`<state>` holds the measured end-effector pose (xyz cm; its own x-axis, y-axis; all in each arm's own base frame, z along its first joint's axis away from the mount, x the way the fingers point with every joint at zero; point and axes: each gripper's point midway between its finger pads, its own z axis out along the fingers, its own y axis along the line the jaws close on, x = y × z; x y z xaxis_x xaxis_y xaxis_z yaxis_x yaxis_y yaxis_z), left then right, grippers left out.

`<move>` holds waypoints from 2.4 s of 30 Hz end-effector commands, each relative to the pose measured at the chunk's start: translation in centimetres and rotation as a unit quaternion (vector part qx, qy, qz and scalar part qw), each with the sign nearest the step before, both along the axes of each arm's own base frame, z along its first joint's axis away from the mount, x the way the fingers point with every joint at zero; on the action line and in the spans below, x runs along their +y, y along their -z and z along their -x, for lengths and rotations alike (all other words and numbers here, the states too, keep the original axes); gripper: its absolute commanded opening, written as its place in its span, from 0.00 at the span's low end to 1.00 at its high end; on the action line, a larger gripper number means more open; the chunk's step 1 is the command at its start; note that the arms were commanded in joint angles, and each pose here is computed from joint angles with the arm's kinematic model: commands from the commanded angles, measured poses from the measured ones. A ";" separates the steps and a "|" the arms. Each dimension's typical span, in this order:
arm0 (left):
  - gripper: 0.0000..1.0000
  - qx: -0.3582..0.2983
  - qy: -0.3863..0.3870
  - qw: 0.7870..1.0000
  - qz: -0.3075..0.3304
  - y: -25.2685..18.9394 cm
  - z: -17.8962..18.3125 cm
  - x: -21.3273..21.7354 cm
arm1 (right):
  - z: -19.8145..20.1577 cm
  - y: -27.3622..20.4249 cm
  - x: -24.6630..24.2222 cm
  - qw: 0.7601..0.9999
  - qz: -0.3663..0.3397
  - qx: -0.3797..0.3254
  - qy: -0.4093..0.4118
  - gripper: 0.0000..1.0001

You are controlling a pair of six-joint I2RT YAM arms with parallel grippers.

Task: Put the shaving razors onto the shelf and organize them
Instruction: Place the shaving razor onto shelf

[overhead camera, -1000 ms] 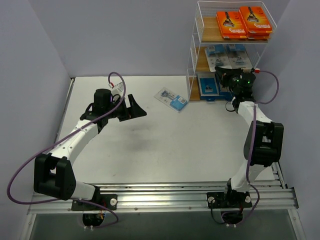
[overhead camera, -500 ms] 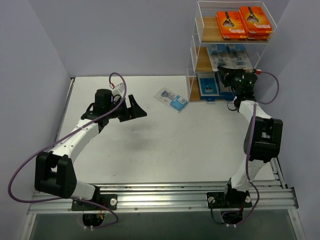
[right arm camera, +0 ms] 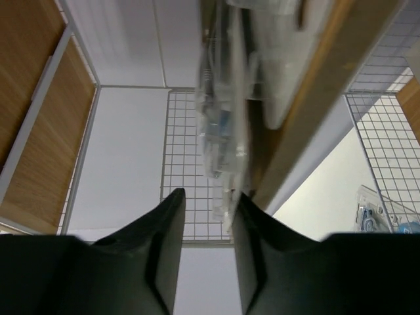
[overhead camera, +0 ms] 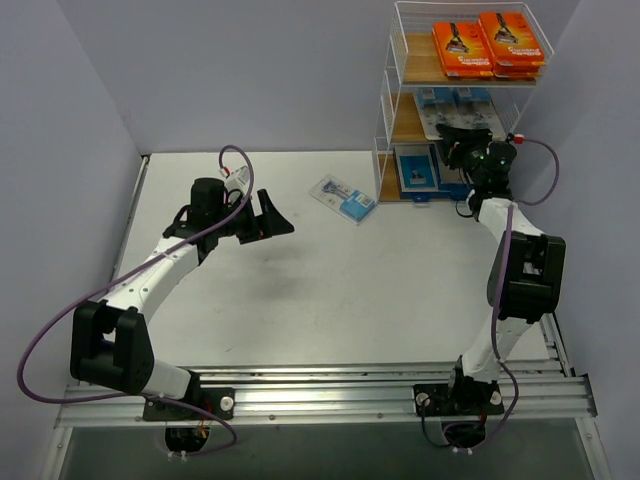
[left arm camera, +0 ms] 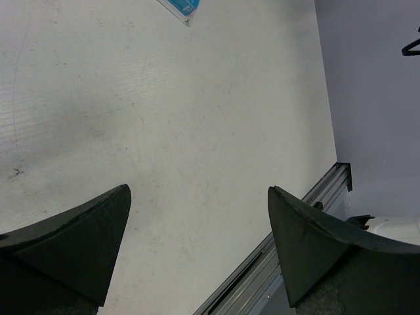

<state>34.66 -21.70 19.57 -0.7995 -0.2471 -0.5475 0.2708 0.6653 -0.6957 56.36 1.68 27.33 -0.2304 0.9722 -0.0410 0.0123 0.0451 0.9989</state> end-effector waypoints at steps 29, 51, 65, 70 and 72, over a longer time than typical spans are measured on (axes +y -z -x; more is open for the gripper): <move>0.94 -0.033 0.018 0.999 0.014 -3.2 0.0 -0.5 | 0.7 -3.8 -0.5 0.994 0.093 0.053 -0.015 0.76; 0.94 -0.020 0.027 0.999 0.010 -2.7 0.0 -0.7 | 1.8 -3.9 -1.1 0.991 0.104 0.084 0.002 0.83; 0.94 -0.022 0.033 0.999 0.016 -3.0 0.2 -0.9 | 1.5 -4.3 -0.2 0.992 0.101 0.076 -0.005 0.84; 0.94 -0.023 0.033 0.999 0.018 -3.1 0.2 -0.9 | 1.1 -4.2 0.2 0.992 0.099 0.075 -0.005 0.84; 0.94 -0.022 0.033 0.999 0.019 -3.1 0.2 -0.9 | 0.8 -4.4 0.3 0.992 0.099 0.074 -0.005 0.84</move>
